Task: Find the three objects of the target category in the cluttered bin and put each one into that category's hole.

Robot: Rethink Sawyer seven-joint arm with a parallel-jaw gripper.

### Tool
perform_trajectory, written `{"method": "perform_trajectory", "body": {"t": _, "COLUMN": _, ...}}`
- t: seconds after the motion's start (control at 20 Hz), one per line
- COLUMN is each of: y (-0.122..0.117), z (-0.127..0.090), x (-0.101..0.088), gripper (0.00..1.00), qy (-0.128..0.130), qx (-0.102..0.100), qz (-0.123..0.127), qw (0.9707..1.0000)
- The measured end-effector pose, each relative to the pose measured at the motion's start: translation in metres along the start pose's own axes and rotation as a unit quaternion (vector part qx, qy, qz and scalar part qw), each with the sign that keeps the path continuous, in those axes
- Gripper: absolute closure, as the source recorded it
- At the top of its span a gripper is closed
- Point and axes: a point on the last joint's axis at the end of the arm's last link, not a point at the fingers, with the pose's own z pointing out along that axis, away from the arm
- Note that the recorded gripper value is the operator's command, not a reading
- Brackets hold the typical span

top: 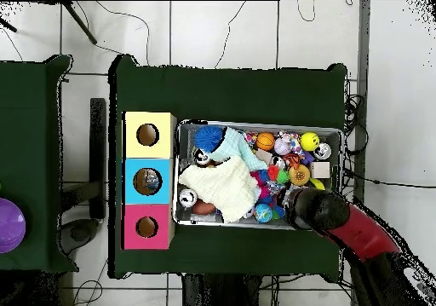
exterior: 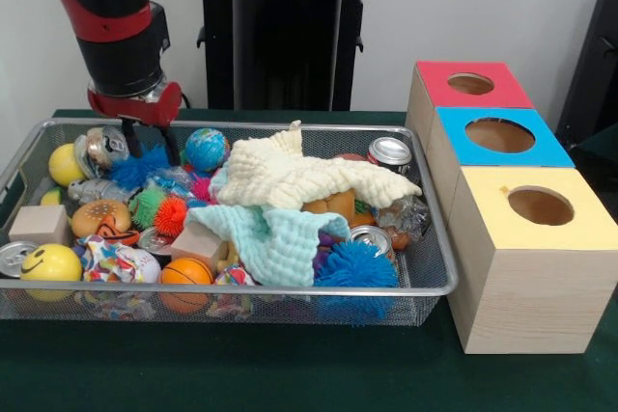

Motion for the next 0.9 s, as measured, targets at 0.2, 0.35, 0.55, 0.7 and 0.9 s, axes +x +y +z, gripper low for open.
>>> {"method": "perform_trajectory", "body": {"t": 0.2, "y": 0.005, "z": -0.001, "x": -0.009, "gripper": 0.00, "qy": -0.002, "qx": 0.002, "qz": -0.006, "qw": 1.0000}}
{"method": "perform_trajectory", "body": {"t": 0.35, "y": 0.005, "z": 0.004, "x": -0.017, "gripper": 0.00, "qy": -0.006, "qx": 0.005, "qz": -0.009, "qw": 0.9999}}
{"method": "perform_trajectory", "body": {"t": 0.55, "y": -0.002, "z": 0.017, "x": -0.024, "gripper": 0.00, "qy": 0.000, "qx": 0.013, "qz": -0.008, "qw": 0.9999}}
{"method": "perform_trajectory", "body": {"t": 0.7, "y": -0.008, "z": 0.026, "x": -0.022, "gripper": 0.00, "qy": 0.011, "qx": 0.016, "qz": -0.004, "qw": 0.9998}}
{"method": "perform_trajectory", "body": {"t": 0.9, "y": -0.016, "z": 0.033, "x": -0.020, "gripper": 0.00, "qy": 0.019, "qx": 0.020, "qz": 0.000, "qw": 0.9996}}
